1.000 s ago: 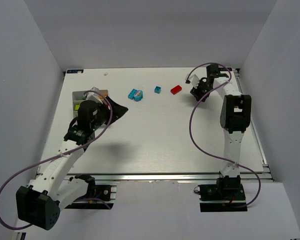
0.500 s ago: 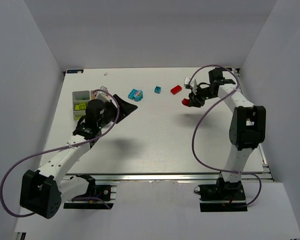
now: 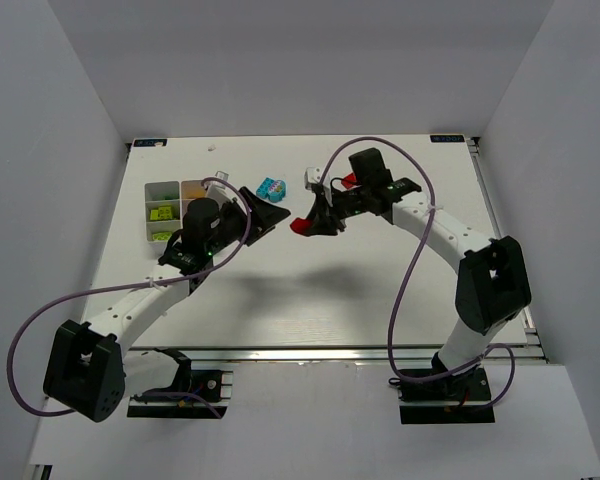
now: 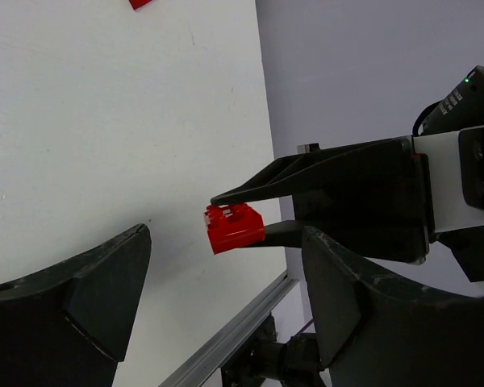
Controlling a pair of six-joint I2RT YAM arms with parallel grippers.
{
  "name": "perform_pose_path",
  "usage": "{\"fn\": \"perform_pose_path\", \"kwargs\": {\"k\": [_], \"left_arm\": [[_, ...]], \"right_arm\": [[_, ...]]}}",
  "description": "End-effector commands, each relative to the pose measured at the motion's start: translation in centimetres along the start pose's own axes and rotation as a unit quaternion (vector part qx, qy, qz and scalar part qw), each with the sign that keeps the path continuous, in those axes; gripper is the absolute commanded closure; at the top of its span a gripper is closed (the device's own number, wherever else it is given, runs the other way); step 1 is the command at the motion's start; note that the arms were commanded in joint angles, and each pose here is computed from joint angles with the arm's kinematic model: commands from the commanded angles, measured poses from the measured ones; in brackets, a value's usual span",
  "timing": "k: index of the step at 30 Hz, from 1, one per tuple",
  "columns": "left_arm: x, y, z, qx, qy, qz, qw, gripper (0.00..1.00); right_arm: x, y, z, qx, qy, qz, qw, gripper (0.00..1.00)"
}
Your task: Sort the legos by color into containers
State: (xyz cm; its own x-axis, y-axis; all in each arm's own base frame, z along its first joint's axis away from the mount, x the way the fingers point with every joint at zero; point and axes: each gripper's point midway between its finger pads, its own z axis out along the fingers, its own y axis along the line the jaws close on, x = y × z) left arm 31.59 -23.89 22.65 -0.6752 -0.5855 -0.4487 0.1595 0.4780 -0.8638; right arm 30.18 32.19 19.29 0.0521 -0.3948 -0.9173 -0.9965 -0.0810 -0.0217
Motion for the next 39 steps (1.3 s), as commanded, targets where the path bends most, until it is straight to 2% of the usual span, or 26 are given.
{"fn": "perform_pose_path", "kwargs": {"k": [1,12,14,15,20,25,27,28,30,31,32,35,36,39], "left_arm": [[-0.1,-1.4,-0.5,0.027,-0.007,0.002,1.0,0.15],[0.9,0.2,-0.6,-0.004,0.002,-0.012,1.0,0.22],[0.9,0.2,-0.4,-0.005,0.003,-0.014,1.0,0.26],[1.1,0.2,-0.3,-0.004,0.009,-0.015,1.0,0.34],[1.6,0.4,0.0,-0.005,0.023,-0.018,1.0,0.57],[2.0,0.4,0.0,-0.002,0.032,-0.021,0.999,0.71],[2.0,0.3,0.0,-0.001,0.035,-0.021,0.999,0.81],[2.0,0.3,0.0,-0.001,0.035,-0.018,0.999,0.85],[1.9,0.3,0.0,-0.007,0.034,-0.014,0.999,0.9],[1.7,0.4,0.0,-0.01,0.031,-0.012,0.999,0.91],[1.7,0.6,-0.1,-0.019,0.031,-0.011,0.999,0.92],[0.9,1.4,-0.5,-0.054,0.018,0.002,0.998,0.95],[0.7,2.2,-0.7,-0.075,0.017,0.003,0.997,1.0],[-1.5,4.7,-2.1,-0.146,-0.011,0.004,0.989,1.0]], "right_arm": [[-2.4,-0.5,1.0,0.013,-0.024,-0.002,1.0,1.0],[-4.5,0.3,3.4,0.013,-0.019,-0.036,0.999,1.0],[-4.5,0.3,3.6,0.016,-0.016,-0.042,0.999,1.0],[-4.5,0.2,3.6,0.021,-0.013,-0.044,0.999,1.0],[-4.5,-0.4,3.7,0.036,-0.01,-0.047,0.998,1.0],[-4.6,-0.7,3.7,0.042,-0.011,-0.045,0.998,1.0],[-4.7,-0.7,3.7,0.044,-0.012,-0.042,0.998,0.99],[-4.8,-0.8,3.7,0.046,-0.014,-0.044,0.998,0.92],[-4.5,-1.3,3.7,0.058,-0.009,-0.037,0.998,0.49],[-4.6,-1.5,3.7,0.065,-0.01,-0.038,0.997,0.16],[-4.5,-1.6,3.8,0.068,-0.009,-0.035,0.997,0.11],[-3.8,-2.5,3.5,0.091,0.004,-0.028,0.995,0.11],[-3.3,-2.7,3.4,0.101,0.012,-0.025,0.994,0.1],[-2.3,-3.6,2.7,0.137,0.033,-0.023,0.99,0.11]]}}
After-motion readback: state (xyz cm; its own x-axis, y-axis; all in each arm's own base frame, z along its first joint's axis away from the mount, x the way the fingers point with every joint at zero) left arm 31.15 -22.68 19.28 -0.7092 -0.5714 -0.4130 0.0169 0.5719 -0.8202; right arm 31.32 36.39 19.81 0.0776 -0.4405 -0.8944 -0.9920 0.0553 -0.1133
